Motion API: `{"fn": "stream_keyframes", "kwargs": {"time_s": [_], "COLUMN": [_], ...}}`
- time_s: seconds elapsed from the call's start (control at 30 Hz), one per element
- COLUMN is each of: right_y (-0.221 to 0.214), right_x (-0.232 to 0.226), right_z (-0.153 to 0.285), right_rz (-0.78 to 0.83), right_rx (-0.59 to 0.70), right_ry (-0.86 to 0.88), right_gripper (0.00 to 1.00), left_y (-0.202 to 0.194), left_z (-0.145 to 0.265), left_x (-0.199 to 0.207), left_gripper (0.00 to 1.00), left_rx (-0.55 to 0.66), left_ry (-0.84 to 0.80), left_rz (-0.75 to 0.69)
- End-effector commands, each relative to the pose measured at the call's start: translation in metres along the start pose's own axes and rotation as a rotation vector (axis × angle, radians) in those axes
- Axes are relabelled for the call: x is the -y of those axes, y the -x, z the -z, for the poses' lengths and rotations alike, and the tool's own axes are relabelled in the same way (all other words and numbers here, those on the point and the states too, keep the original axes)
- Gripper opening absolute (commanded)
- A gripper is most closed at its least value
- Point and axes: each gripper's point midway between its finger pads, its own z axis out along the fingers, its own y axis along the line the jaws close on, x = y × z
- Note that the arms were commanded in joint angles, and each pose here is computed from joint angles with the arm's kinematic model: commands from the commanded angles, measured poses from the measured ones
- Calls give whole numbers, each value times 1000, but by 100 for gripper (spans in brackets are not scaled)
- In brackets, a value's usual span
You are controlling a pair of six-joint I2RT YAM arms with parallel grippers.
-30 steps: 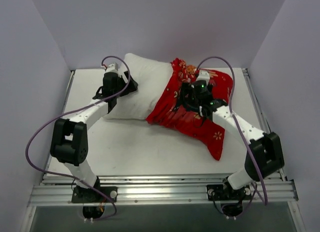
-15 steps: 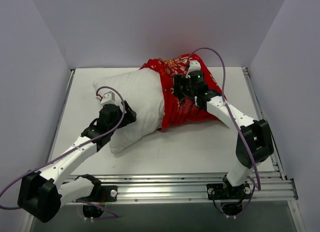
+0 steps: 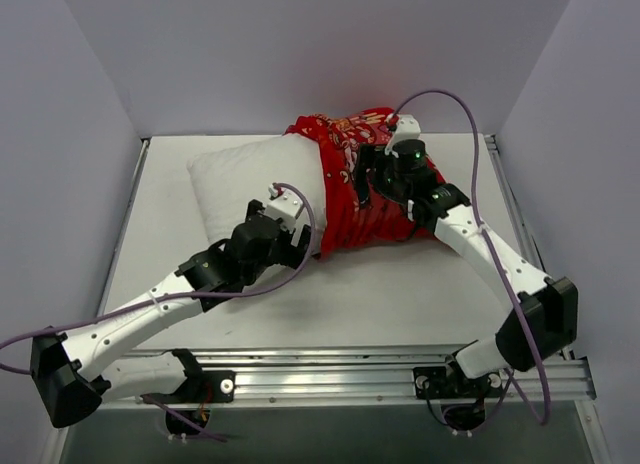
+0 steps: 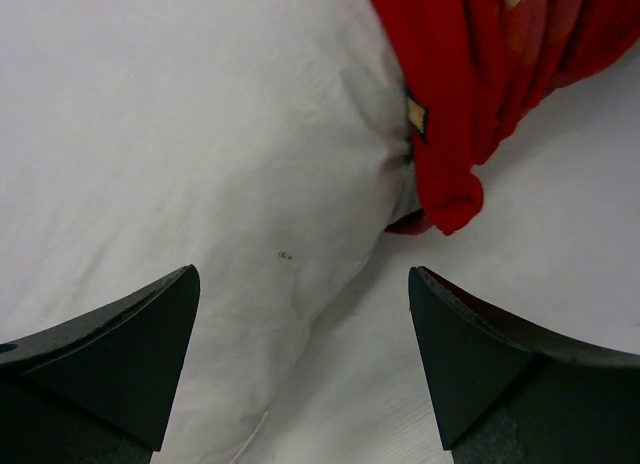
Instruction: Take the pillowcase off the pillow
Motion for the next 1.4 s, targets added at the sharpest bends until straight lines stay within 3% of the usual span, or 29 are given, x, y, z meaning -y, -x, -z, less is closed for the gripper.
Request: {"fn": "stream_keyframes", "kwargs": {"time_s": [0.0,0.17,0.43,0.53,0.67,0.7,0.73,0.77,0.9,1.3,1.37], "right_y": [-4,-23,-70,-96,-120,-126,-125,-126,-131,-155,-158], "right_x": [-4,-7,-32,-42,-43,-42,-42,-39,-33,-30,-29], "right_z": [32,51,57,53,44,41,39,37,32,8,3], "right_rz": [-65,-81,-93,-116,-144,-141,-145,-142,-144,-126,-122], "right_rx": [10,1,-42,-58,-67,-74,-62,-58,-61,-101,-107], "right_ry": [33,73,154,175,152,143,144,129,87,54,42], "right_gripper": [95,95,95,95,94,94,94,94,93,88,83], "left_y": [-5,-18,-52,-68,-80,-82,-85,-86,-81,-4,0], "left_z": [-17,-51,-89,-98,-107,-109,-111,-112,-109,-72,-68], "left_x": [-21,-31,-23,-24,-19,-18,-17,-16,-16,-12,-11], "left_gripper": [94,94,94,98,77,62,54,38,3,2,2], "left_rx": [0,-24,-97,-124,-144,-149,-160,-165,-162,-34,-32], "left_ry": [135,226,156,143,126,124,125,121,120,69,64], "left_rz": [-132,-95,0,52,81,88,86,88,105,163,166]}}
